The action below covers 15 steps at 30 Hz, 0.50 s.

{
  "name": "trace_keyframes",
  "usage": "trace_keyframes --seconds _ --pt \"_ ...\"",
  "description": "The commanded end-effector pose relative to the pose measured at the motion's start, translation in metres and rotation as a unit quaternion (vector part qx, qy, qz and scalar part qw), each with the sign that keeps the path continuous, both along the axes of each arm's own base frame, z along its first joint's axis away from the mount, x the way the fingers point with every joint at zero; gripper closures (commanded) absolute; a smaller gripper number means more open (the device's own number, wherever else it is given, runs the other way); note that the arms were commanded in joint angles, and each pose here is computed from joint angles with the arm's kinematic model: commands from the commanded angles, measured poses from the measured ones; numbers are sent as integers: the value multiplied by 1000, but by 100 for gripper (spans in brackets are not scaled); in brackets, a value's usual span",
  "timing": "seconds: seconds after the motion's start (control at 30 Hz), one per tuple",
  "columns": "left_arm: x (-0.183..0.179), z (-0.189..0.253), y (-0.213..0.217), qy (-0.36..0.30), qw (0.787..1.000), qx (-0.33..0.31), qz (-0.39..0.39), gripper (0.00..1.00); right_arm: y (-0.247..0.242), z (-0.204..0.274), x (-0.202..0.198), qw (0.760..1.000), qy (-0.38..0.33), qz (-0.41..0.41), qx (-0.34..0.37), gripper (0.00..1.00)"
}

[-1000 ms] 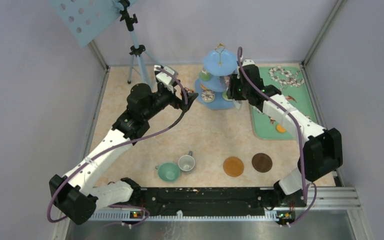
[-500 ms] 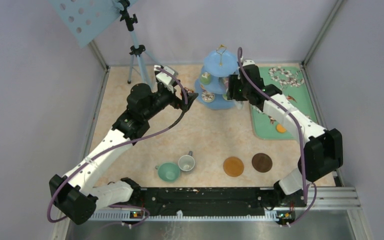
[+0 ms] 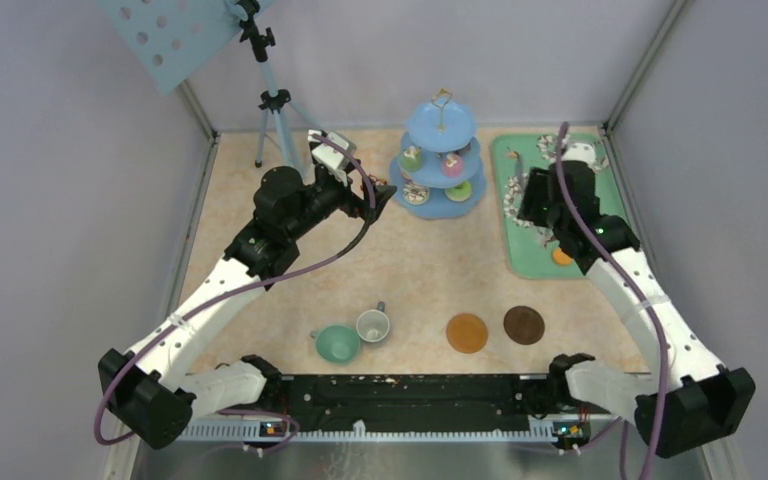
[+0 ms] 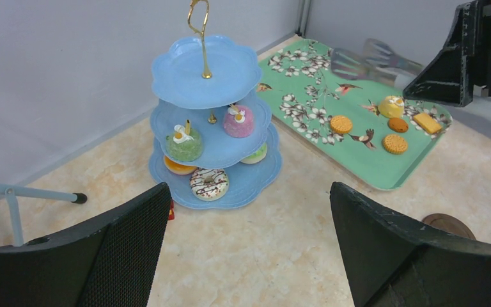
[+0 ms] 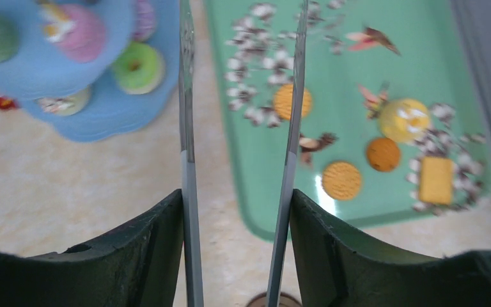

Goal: Serve the afternoon tea

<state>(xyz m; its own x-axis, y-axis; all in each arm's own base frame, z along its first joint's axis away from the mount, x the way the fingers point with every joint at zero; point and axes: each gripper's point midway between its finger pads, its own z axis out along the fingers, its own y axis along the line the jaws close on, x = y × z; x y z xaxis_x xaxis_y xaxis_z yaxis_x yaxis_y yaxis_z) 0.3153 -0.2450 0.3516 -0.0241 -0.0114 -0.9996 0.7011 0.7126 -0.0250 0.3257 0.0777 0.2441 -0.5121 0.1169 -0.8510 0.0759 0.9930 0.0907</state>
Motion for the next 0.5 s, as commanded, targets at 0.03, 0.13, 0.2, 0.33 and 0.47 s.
trace_keyframes --seconds 0.03,0.13,0.2,0.33,0.47 --pt "-3 12 -3 -19 1000 -15 -8 1 -97 -32 -20 988 25 -151 0 44" --pt "-4 13 -3 -19 1000 -16 -9 1 -135 -51 -24 976 44 -213 16 44" --pt "-5 14 -3 -21 1000 -16 -9 1 -149 -66 -22 970 63 -229 43 45" --pt "-5 15 -2 -22 1000 -16 -7 1 -162 -84 -14 965 81 -243 60 43" --pt "-5 15 -2 -23 1000 -16 -6 1 -170 -95 -9 961 102 -252 43 40"
